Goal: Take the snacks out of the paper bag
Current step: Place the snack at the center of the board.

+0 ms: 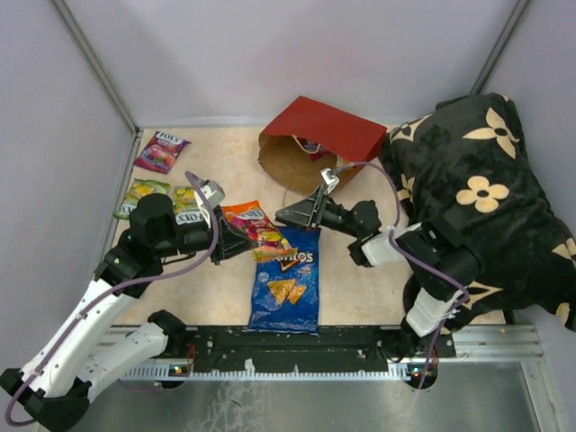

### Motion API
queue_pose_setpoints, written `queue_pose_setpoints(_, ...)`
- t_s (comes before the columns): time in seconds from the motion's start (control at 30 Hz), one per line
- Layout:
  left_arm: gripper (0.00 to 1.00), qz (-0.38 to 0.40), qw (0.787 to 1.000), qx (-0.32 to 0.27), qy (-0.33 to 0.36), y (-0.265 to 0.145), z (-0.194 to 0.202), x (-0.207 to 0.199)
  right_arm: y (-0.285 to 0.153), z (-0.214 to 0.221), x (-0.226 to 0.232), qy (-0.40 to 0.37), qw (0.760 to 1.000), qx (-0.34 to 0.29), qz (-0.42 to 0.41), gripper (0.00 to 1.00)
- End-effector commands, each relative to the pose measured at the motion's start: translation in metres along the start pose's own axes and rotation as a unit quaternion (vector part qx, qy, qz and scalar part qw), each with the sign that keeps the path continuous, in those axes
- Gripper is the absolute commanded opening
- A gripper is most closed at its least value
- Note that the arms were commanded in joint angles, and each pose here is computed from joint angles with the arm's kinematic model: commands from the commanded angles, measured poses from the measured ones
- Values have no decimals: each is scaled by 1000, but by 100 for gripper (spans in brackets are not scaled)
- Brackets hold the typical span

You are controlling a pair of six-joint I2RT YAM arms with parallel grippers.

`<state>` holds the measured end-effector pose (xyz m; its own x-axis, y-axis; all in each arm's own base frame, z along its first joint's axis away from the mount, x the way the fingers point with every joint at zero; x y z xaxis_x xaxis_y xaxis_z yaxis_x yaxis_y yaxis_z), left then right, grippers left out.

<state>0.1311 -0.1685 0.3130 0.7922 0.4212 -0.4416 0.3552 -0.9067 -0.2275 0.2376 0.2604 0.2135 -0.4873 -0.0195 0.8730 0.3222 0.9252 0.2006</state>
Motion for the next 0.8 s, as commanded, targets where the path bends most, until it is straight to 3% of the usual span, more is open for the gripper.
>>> queue_pose_setpoints(0.0, 0, 133, 989, -2, 63, -4, 2, -22, 15, 7, 57, 40, 986, 21, -162, 83)
queue_pose_setpoints(0.2, 0, 138, 986, -10, 96, -6, 1, -24, 22, 13, 62, 44, 983, 29, -173, 74)
queue_pose_setpoints(0.7, 0, 39, 994, -8, 99, -6, 9, -1, 26, 10, 73, 34, 980, 44, -193, 2)
queue_pose_setpoints(0.77, 5, 4, 996, -6, 90, -8, 10, 5, 28, 10, 70, 35, 980, 43, -190, 0)
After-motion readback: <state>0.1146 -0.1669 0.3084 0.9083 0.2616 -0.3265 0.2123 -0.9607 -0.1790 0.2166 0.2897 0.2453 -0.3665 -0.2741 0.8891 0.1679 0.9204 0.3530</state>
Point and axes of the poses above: each gripper's point midway between its finger pads, its own y axis out along the fingers, its own x axis along the line the jaws close on, z = x × y, the point moved 7 cm from there along -y, back along the fingers, and after that the axes turned 3 degrees about -y, right-handed, at the moved point
